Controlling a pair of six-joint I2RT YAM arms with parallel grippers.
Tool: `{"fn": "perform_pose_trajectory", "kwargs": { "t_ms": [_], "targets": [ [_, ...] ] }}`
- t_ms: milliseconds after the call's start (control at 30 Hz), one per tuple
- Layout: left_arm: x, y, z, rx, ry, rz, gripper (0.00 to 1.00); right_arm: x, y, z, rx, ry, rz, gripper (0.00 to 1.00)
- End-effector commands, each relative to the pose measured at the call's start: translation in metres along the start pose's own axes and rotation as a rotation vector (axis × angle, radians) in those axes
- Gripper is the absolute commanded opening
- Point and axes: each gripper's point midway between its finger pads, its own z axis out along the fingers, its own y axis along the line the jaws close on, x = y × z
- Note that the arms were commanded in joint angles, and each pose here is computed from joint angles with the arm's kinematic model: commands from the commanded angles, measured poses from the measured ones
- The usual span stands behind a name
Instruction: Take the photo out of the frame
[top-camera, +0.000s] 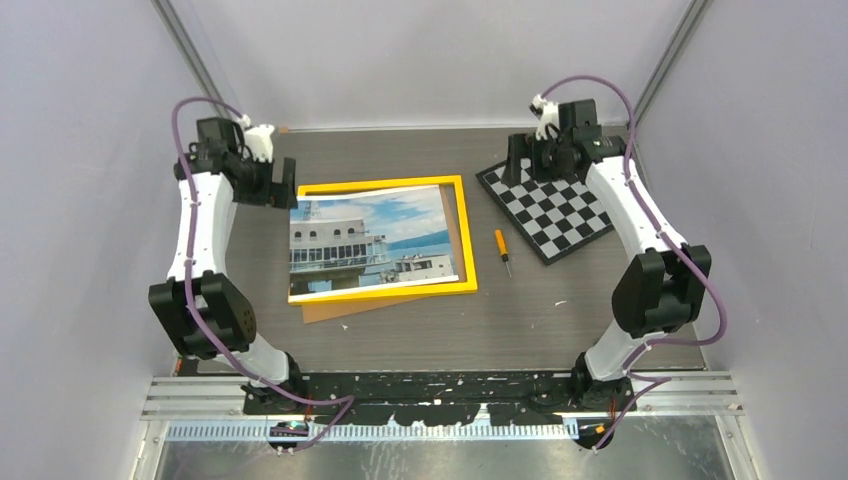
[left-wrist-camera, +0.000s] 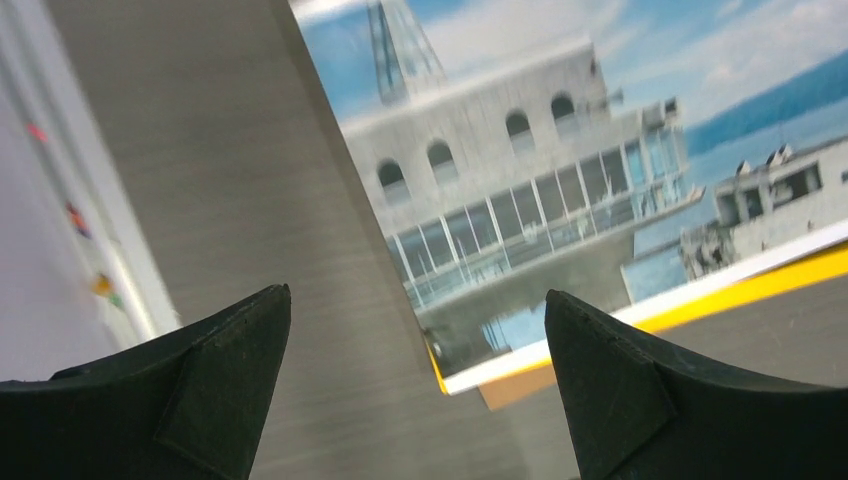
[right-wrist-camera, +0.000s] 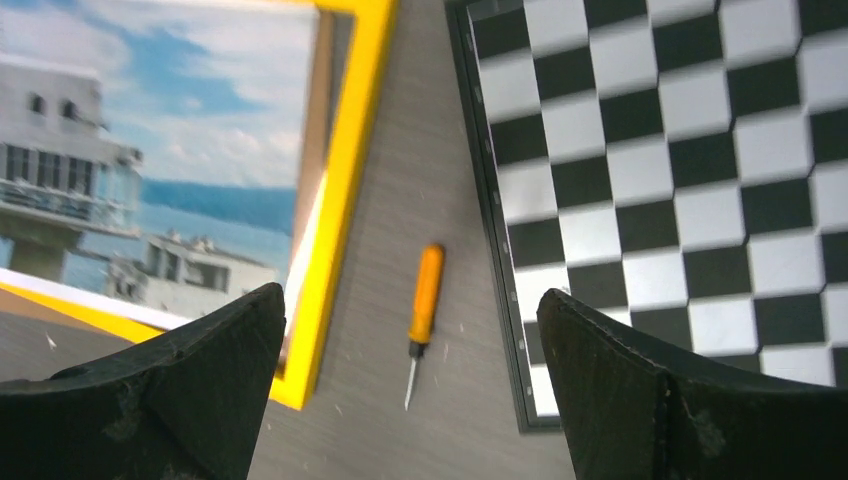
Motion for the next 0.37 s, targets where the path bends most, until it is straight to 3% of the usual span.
{"fn": "perform_pose_trajectory", "kwargs": {
  "t_ms": [0, 167, 333],
  "targets": [
    [0.027, -0.006, 0.008, -0.003, 0.020, -0.059, 1.00, 0.047, -0.029, 0.000, 0.009, 0.093, 0.082, 1.00],
    [0.044, -0.011, 0.022, 0.013, 0.063, -0.140, 1.00, 0.071, -0.037, 0.004, -0.001, 0.142, 0.137, 1.00],
    [0.041, -0.008, 0.026, -0.011, 0.047, -0.195, 1.00, 0.068, -0.031, 0.006, -0.033, 0.134, 0.169, 1.00]
  ]
}}
